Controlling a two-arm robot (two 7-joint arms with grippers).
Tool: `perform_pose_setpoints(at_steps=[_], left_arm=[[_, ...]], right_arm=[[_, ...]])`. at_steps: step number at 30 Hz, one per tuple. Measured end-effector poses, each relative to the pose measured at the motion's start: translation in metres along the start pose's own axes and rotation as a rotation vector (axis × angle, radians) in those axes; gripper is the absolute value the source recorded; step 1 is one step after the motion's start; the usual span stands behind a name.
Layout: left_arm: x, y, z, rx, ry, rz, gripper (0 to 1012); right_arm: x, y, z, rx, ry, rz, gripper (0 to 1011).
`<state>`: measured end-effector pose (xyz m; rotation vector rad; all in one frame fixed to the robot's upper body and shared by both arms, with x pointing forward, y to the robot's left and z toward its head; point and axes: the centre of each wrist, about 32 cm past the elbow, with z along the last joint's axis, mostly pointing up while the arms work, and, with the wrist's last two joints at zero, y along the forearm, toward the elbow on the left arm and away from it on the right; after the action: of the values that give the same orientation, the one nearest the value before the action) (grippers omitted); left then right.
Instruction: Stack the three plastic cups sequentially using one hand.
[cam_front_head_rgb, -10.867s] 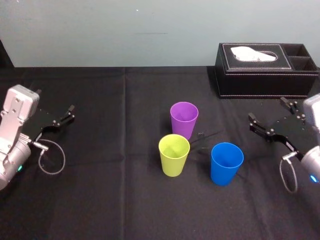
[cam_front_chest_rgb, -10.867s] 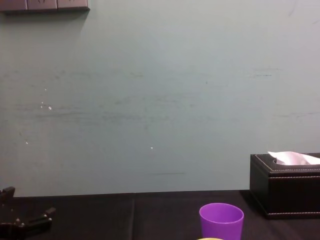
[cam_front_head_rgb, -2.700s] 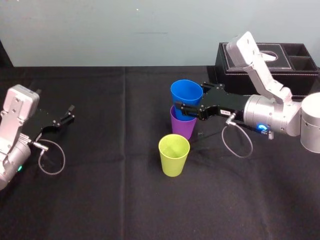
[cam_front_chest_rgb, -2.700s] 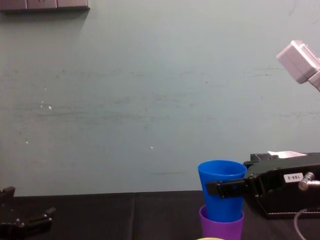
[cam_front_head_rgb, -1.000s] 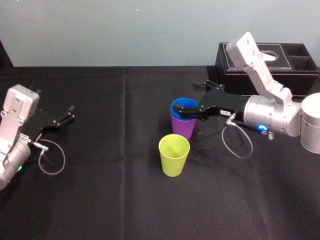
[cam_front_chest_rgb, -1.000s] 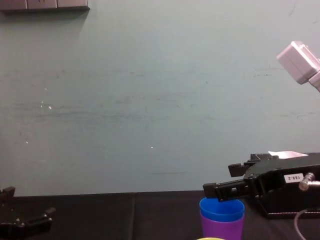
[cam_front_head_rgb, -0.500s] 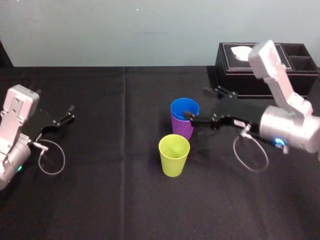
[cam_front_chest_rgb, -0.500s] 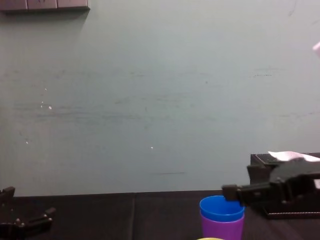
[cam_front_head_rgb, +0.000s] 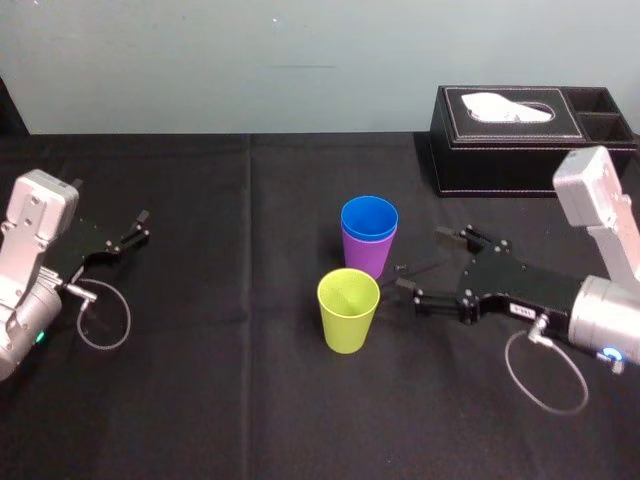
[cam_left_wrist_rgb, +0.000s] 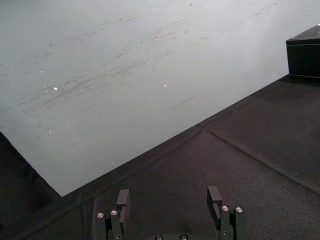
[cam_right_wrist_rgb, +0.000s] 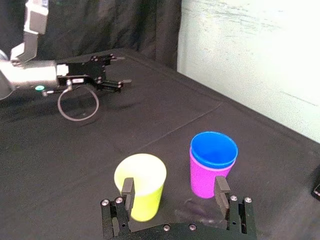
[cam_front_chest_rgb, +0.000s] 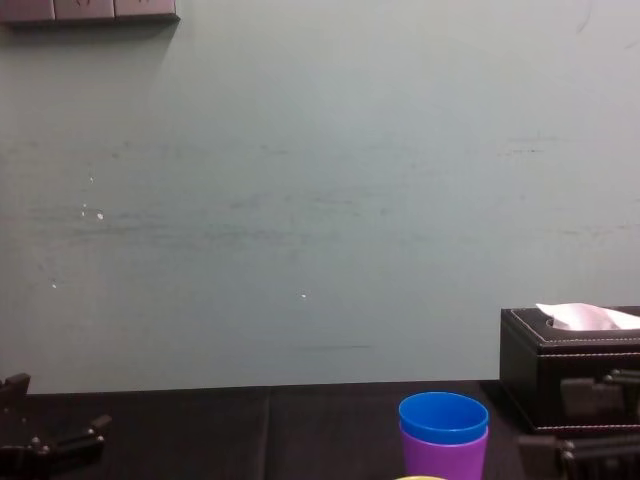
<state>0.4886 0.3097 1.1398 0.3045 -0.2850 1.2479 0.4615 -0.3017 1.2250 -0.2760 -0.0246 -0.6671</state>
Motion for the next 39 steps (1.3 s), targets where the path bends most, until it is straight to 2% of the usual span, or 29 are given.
perform_pose_setpoints(at_steps=[7,16,24,32,39], left_arm=[[0.0000,0.000,0.000,0.000,0.000,0.000,1011],[0.0000,0.000,0.000,0.000,0.000,0.000,1012],[0.0000,0.000,0.000,0.000,0.000,0.000,1011],[0.0000,0.000,0.000,0.000,0.000,0.000,1011],[0.0000,0.000,0.000,0.000,0.000,0.000,1011]], right_arm=[[-0.0104,-0.009,-0.013,-0.023,0.004,0.028,1003],[-0.0186,-0.001,-0.035,-0.054,0.014,0.062,1003],[-0.0214,0.008,-0.047,-0.058,0.017,0.090,1003],[-0.0215,0.015,-0.049,-0.057,0.017,0.107,1003],[-0.0180,0.023,-0.051,-0.063,0.036,0.126,1003]])
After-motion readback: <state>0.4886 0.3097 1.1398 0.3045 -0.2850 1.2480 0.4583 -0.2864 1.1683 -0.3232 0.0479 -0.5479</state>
